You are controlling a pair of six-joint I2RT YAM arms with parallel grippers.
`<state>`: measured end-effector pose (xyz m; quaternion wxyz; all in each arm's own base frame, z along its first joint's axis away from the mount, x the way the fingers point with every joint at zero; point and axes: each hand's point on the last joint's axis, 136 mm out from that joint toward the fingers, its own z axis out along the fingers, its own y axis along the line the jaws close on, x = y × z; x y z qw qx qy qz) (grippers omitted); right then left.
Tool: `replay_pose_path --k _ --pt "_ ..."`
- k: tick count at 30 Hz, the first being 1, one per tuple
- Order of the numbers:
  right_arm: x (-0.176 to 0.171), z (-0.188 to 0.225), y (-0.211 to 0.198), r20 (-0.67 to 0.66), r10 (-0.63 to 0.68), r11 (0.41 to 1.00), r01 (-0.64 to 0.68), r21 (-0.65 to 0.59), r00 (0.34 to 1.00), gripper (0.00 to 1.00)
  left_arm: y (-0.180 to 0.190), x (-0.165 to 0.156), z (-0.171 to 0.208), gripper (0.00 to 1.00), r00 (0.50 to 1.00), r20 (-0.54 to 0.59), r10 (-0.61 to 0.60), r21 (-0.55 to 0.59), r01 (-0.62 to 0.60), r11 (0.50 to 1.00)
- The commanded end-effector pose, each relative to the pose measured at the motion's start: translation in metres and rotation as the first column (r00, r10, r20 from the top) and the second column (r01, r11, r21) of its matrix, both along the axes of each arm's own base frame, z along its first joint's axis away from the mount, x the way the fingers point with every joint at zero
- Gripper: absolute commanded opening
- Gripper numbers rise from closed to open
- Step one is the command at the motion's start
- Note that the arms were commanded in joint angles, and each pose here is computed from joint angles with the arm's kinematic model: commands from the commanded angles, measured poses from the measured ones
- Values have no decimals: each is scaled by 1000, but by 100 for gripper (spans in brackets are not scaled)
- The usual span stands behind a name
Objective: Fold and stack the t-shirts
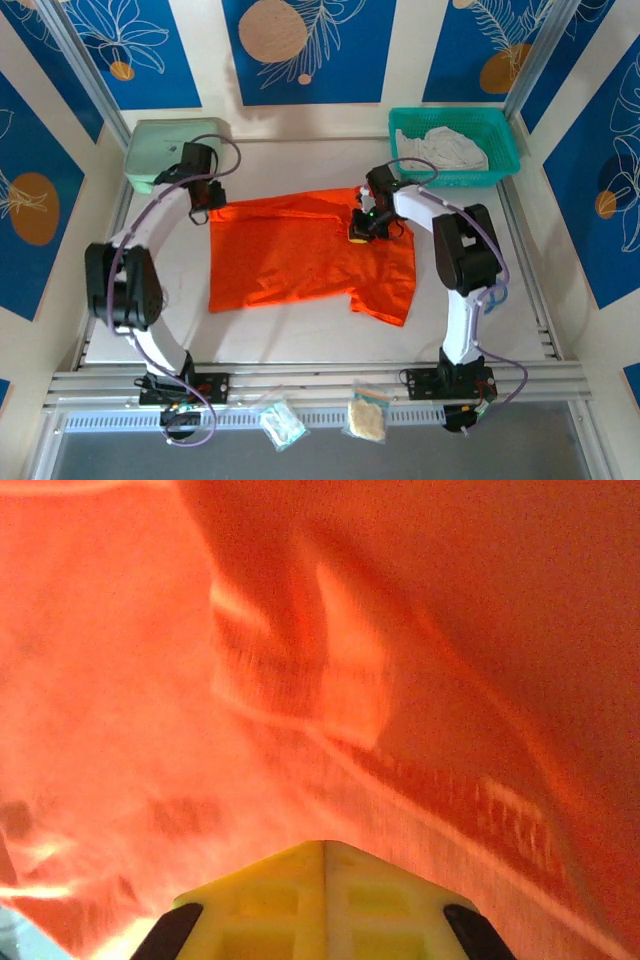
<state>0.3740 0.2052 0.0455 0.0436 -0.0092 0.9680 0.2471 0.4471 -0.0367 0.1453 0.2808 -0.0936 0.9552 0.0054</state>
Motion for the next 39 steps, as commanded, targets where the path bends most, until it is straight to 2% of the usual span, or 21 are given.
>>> replay_pose_path --k 1,7,12,17,25,30,39 --pt "-14 25 5 32 -10 999 9 52 999 0 -2 30 -3 22 1000 13 17 4 -17 1000" --pt "-44 39 -2 53 -7 999 5 39 999 0 -5 62 -40 16 999 -36 27 18 -26 999" --pt "-58 53 -11 87 -12 1000 10 26 996 0 -10 66 -73 12 995 -103 11 8 -10 1000" --pt "-65 66 -13 116 -15 999 11 36 993 0 -12 52 -89 11 990 -143 -2 -6 1 1000" --pt "-72 71 -13 129 -21 999 14 51 991 0 -15 17 -78 11 992 -124 -21 -25 18 1000" --pt "-80 72 -12 125 -19 998 11 61 992 0 -15 -5 -95 10 986 -167 -25 -18 22 1000" --pt "-102 87 -27 157 -39 998 32 46 987 0 -11 -20 -112 10 979 -203 -14 0 14 1000"
